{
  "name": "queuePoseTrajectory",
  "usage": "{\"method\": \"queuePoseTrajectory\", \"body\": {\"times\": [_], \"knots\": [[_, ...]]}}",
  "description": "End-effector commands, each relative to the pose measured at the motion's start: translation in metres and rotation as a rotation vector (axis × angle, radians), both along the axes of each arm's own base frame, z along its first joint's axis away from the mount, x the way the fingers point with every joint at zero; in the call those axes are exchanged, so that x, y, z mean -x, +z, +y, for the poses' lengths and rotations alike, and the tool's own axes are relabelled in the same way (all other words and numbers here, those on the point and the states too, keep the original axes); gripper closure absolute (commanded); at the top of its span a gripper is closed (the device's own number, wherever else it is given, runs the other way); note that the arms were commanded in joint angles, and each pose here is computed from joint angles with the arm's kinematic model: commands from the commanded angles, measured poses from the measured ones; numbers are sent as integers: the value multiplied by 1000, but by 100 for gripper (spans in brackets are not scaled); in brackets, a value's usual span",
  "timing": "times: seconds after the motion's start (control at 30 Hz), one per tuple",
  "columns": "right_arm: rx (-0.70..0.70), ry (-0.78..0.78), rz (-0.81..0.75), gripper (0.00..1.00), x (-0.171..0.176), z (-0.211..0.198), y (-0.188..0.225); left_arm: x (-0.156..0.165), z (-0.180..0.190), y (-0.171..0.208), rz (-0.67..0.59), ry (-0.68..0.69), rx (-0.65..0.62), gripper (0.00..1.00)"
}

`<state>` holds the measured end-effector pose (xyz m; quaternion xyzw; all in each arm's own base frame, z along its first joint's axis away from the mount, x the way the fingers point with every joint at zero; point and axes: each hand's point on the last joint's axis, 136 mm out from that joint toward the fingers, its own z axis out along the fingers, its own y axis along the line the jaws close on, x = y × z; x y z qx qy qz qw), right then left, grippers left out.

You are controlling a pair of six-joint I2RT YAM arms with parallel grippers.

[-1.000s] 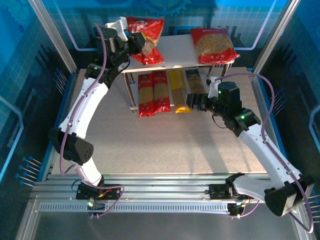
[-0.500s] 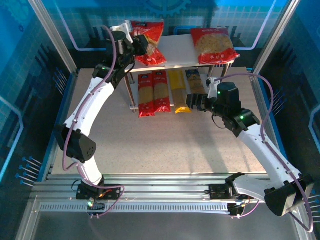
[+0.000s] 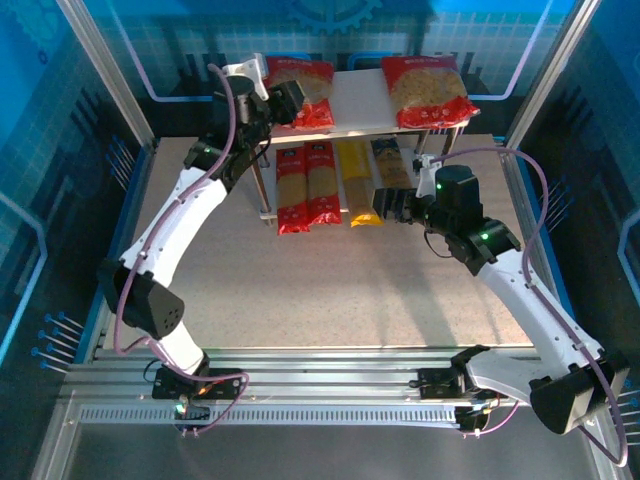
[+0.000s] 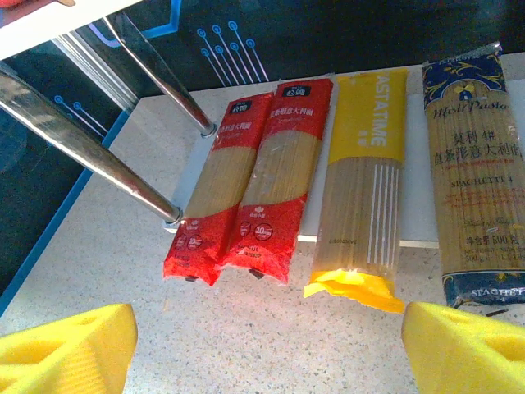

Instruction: Place and organize the pasta boxes and bags onto the shelf

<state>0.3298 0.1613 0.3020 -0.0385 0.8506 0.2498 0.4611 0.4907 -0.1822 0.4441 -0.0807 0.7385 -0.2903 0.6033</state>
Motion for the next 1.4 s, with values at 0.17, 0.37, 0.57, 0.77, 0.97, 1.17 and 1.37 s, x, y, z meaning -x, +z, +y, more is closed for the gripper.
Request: {"method": "queuePoseTrajectory", "body": {"times": [0.17,0.37,0.57,0.77,0.97,1.17,1.37], "knots": [[-20,9,-22,15,5,4,7,47,40,69,-195,126,-130,74],[-27,15,-24,15,7,7,9,23,45,47,-118,129,-207,88],[-21,6,-38,15,12,3,14,-6,43,7,19,139,-326,96],[-13,-2,-46,15,14,0,17,-16,44,-24,112,139,-406,97],[-18,1,-48,15,14,1,18,-11,51,-52,200,133,-494,99],[-22,4,-45,15,12,3,17,7,52,-75,261,98,-500,99],[-27,4,-45,15,13,3,17,24,55,-96,300,85,-485,99]]}}
